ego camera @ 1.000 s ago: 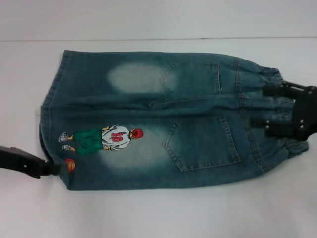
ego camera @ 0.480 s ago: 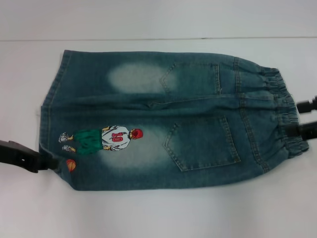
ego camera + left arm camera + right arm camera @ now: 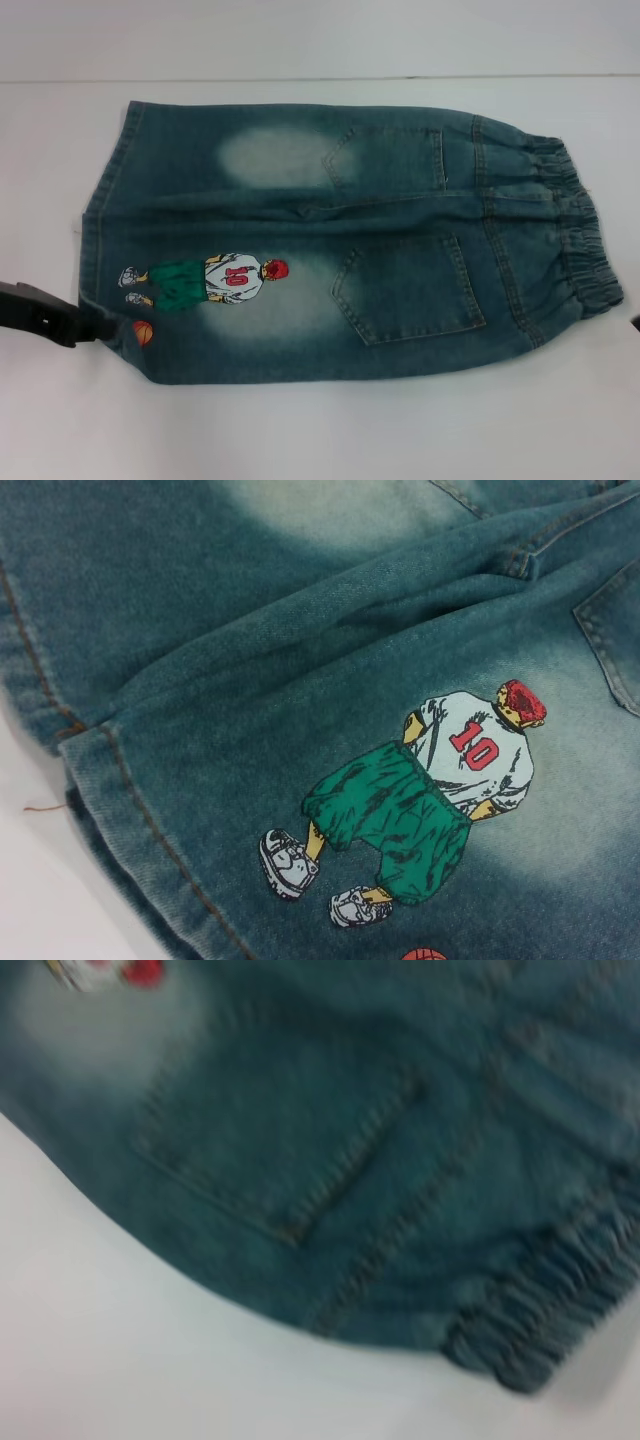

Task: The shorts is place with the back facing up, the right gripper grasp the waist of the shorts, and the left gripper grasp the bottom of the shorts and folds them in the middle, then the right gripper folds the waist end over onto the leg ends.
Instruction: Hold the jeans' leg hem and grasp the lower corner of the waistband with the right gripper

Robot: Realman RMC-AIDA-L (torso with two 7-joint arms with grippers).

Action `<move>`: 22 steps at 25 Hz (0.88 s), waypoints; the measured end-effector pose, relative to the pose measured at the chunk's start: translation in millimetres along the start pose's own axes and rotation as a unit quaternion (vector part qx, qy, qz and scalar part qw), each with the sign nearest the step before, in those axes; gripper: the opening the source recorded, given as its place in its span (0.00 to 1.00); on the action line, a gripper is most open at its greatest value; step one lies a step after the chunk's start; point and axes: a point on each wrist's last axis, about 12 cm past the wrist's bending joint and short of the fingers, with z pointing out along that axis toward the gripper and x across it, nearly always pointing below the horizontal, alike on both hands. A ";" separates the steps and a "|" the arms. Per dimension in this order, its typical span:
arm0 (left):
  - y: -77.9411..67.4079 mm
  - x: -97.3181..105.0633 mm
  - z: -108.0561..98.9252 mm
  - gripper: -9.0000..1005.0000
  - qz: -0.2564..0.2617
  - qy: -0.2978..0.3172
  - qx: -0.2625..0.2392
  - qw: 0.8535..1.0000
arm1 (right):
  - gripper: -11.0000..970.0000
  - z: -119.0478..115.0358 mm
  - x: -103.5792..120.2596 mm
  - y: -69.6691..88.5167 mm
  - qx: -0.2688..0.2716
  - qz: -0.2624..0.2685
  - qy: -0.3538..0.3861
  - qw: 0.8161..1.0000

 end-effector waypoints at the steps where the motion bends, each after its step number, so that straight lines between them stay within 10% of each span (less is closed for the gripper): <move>1: 0.0 0.0 -0.1 0.06 0.000 0.000 0.000 1.000 | 0.91 1.5 -1.1 1.4 0.007 0.003 0.015 1.000; 22: -1.2 2.2 1.7 0.06 -0.004 -0.006 0.004 1.000 | 0.85 32.9 1.1 -11.0 0.054 0.041 0.019 0.998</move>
